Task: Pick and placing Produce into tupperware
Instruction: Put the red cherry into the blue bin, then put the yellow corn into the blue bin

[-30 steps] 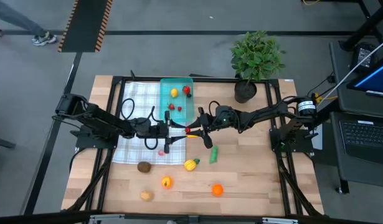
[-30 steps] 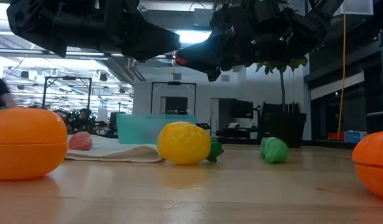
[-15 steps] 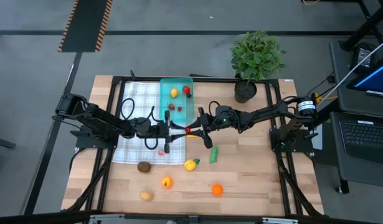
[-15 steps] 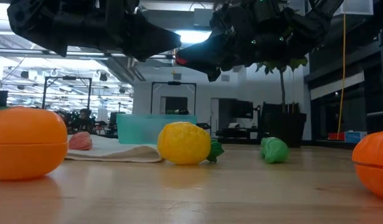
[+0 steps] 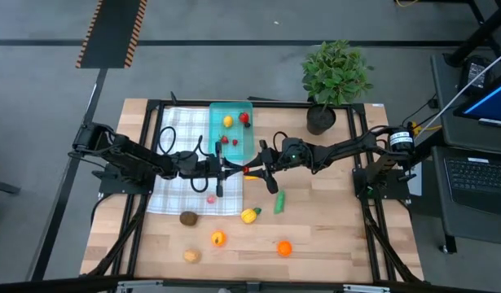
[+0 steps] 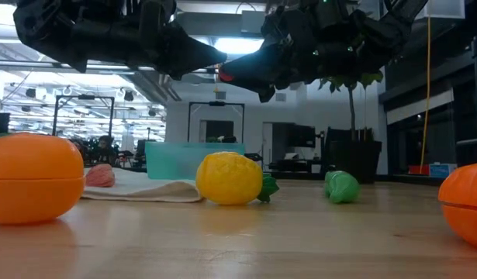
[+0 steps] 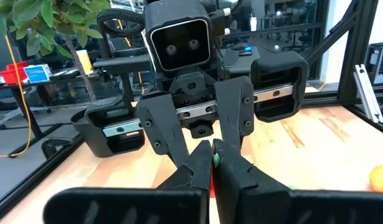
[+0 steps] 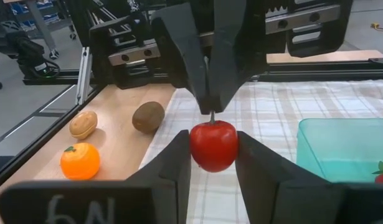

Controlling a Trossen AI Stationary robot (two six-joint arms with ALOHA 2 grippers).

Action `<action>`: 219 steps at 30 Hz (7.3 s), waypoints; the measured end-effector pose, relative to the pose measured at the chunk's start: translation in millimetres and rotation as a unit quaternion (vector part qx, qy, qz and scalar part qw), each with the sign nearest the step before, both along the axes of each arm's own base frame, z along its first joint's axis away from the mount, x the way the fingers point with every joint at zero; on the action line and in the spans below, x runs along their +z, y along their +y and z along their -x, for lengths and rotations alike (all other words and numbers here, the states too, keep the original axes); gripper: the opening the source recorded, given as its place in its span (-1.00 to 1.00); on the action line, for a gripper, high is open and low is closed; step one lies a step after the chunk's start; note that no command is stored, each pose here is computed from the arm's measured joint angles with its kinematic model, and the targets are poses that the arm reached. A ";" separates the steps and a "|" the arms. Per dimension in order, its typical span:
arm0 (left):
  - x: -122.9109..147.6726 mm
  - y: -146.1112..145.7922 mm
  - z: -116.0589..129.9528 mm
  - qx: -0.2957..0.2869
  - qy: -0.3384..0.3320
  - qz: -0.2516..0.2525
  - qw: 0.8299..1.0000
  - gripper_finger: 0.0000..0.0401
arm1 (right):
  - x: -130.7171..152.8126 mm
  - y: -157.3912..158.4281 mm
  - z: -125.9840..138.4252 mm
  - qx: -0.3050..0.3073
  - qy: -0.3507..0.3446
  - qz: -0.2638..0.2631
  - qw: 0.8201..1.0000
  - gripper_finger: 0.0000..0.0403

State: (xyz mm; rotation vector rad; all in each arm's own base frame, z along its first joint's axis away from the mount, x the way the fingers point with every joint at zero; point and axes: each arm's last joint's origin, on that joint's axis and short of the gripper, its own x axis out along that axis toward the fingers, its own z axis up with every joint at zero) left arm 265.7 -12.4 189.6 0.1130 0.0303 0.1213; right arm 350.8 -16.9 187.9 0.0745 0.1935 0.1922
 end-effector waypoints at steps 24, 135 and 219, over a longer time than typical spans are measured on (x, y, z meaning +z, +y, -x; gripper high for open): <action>-3.4 15.6 0.6 0.033 0.022 -0.005 0.999 -1.00 | -6.5 -29.0 4.8 -0.060 0.047 -0.023 0.997 0.31; 23.1 41.7 47.6 0.050 0.149 0.067 0.985 -0.67 | 5.6 -23.8 39.2 -0.187 0.065 0.103 0.975 0.31; 1.5 -14.6 73.8 0.005 0.104 0.027 0.994 -0.12 | -71.2 3.2 4.8 -0.072 0.301 0.076 0.948 0.31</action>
